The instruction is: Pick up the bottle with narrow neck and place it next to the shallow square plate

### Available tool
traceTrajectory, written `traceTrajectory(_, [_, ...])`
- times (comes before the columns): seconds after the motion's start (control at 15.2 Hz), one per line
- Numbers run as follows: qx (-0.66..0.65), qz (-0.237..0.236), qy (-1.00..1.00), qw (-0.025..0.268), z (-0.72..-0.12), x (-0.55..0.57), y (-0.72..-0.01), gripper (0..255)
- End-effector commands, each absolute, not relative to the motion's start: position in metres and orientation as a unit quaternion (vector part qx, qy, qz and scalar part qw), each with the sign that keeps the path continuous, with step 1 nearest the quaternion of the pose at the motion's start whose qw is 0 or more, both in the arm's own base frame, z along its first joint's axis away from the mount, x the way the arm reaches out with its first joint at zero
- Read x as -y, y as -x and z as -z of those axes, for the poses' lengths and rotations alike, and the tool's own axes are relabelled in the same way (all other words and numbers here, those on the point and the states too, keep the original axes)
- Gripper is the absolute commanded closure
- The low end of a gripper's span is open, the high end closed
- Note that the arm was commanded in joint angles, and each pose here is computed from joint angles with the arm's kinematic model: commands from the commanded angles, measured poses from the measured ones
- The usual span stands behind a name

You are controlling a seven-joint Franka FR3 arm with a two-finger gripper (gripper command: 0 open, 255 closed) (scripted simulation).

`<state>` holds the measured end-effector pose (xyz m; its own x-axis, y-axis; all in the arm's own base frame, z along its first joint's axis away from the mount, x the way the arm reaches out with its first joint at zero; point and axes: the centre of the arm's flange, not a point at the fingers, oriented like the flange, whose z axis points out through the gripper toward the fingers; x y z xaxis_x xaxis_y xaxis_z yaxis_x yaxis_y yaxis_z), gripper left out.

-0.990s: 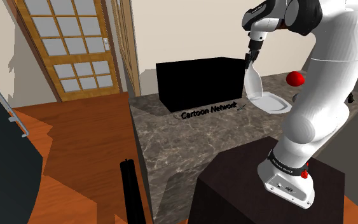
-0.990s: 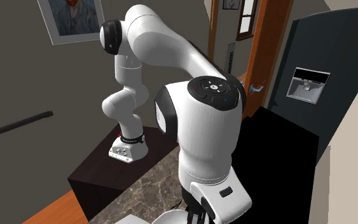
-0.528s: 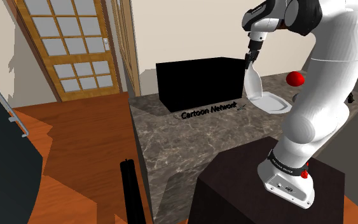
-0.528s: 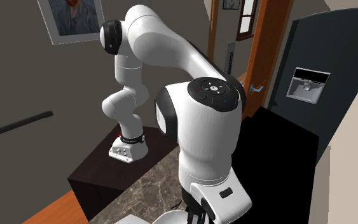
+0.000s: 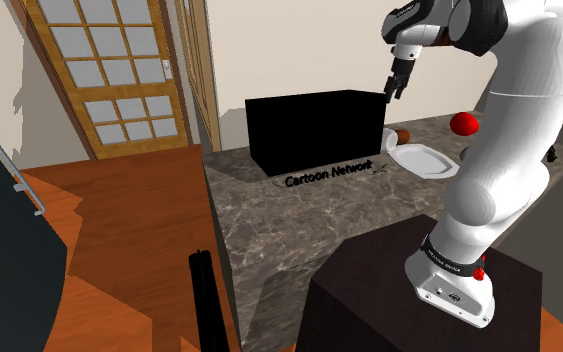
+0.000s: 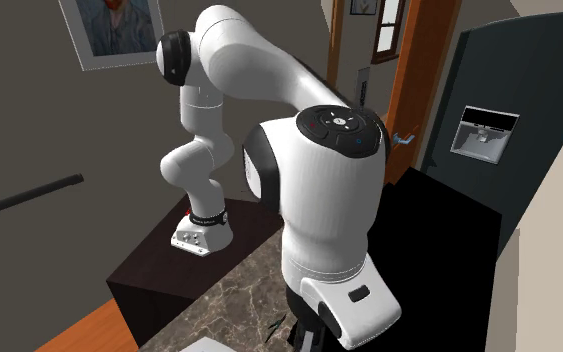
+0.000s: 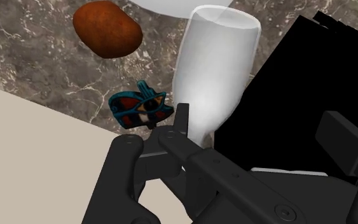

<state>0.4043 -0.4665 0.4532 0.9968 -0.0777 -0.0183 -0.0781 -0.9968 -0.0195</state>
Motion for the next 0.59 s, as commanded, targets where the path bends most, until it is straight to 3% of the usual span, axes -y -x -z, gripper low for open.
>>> traceTrajectory(0.0, [-0.039,-0.009,0.999,0.010,-0.477,0.466,-0.404,0])
traceTrajectory(0.53, [-0.039,-0.009,0.999,0.010,-0.488,0.467,-0.404,0])
